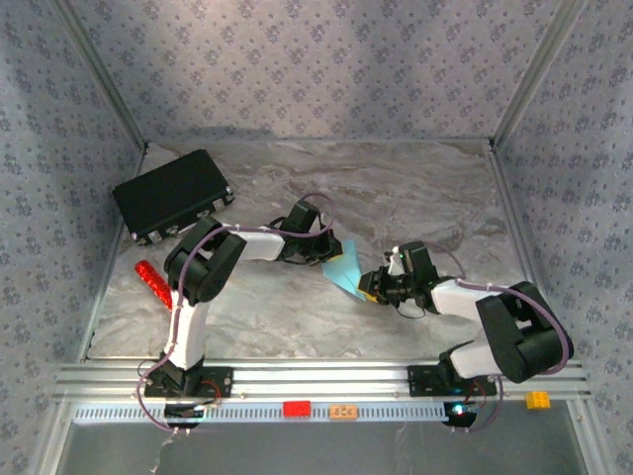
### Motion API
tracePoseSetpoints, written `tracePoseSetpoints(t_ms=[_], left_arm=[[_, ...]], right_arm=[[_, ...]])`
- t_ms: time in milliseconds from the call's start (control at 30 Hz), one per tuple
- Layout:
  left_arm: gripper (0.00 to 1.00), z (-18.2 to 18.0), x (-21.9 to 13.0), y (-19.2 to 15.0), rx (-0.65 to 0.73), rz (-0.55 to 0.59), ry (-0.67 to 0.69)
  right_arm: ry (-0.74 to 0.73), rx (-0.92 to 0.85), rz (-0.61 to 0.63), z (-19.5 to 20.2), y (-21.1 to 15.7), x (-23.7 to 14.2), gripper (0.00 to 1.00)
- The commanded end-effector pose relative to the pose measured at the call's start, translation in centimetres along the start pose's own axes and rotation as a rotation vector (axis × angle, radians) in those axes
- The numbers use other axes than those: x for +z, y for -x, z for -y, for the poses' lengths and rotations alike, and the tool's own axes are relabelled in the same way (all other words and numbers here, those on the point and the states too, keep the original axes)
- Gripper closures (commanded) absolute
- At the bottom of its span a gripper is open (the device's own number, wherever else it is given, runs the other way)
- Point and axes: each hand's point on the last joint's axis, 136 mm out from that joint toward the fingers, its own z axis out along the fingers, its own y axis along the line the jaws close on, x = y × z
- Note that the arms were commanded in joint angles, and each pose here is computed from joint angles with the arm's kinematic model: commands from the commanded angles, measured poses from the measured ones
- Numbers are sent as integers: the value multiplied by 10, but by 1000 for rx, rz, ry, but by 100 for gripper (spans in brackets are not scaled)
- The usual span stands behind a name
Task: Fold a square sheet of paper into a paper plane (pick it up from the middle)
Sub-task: Turn over the paper at the center of the table.
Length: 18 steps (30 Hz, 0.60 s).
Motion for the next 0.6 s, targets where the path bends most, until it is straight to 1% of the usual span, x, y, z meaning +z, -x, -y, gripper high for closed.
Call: tracePoseSetpoints(t_ms=[0, 100, 233, 333, 433, 567], left_arm=[[93, -30, 2, -10, -51, -24, 79], [89, -25, 0, -10, -45, -23, 63], [81, -9, -10, -6, -11, 0, 41], [70, 8, -25, -1, 33, 34, 29], [61, 21, -45, 4, 100, 93, 49], [57, 30, -71, 10, 169, 172, 92]], right_arm=[[4, -11, 19, -2, 6, 0, 80], [-3, -18, 14, 0, 5, 0, 87], [-18, -37, 23, -1, 6, -3, 93], [-34, -64, 44, -4, 8, -9, 94], [-64, -121, 81, -13, 14, -19, 95], [-127, -219, 135, -22, 17, -36, 95]])
